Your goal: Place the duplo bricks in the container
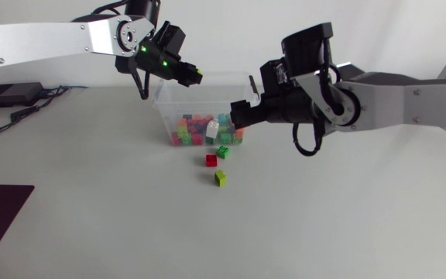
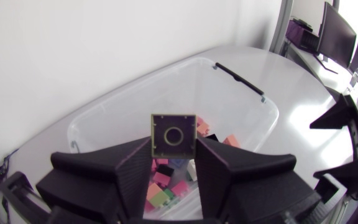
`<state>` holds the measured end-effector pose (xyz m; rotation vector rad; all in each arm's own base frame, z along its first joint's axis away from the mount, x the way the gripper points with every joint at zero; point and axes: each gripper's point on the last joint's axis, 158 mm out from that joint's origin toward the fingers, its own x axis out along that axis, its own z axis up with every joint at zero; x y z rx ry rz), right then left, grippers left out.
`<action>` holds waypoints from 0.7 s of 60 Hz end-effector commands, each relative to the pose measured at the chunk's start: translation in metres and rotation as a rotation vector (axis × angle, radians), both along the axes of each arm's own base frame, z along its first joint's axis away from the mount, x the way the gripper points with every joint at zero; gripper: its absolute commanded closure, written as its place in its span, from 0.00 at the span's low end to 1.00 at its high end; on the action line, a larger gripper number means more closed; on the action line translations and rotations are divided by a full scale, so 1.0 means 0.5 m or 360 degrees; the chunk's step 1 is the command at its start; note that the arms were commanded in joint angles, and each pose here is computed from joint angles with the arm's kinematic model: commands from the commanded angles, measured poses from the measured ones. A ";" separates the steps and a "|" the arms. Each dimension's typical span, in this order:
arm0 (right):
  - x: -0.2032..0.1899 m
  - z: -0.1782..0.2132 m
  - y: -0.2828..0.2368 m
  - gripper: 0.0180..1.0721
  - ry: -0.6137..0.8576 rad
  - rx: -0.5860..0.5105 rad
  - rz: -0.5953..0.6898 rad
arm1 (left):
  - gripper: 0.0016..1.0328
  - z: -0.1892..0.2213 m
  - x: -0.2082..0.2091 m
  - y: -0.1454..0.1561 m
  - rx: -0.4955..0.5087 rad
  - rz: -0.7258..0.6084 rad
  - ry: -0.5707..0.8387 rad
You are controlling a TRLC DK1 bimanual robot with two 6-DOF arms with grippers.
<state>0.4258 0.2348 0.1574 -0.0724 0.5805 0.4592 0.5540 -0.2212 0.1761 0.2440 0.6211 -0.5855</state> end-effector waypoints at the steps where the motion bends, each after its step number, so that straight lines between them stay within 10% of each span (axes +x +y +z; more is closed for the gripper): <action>1: -0.028 -0.031 -0.007 0.05 0.0064 -0.0031 0.0025 | 0.86 0.024 0.033 -0.006 -0.0066 0.0052 -0.0042; 12: -0.085 -0.108 0.021 0.05 0.0238 -0.0148 0.0151 | 0.79 0.034 0.056 -0.011 -0.0113 0.0103 -0.0068; 25: -0.116 -0.188 0.062 0.08 0.0382 -0.0305 0.0272 | 0.10 0.048 0.048 0.002 -0.0118 0.0129 -0.0077; 42: -0.114 -0.245 0.092 0.11 0.0514 -0.0489 0.0293 | 0.05 0.127 -0.022 0.052 -0.0083 0.0121 -0.0166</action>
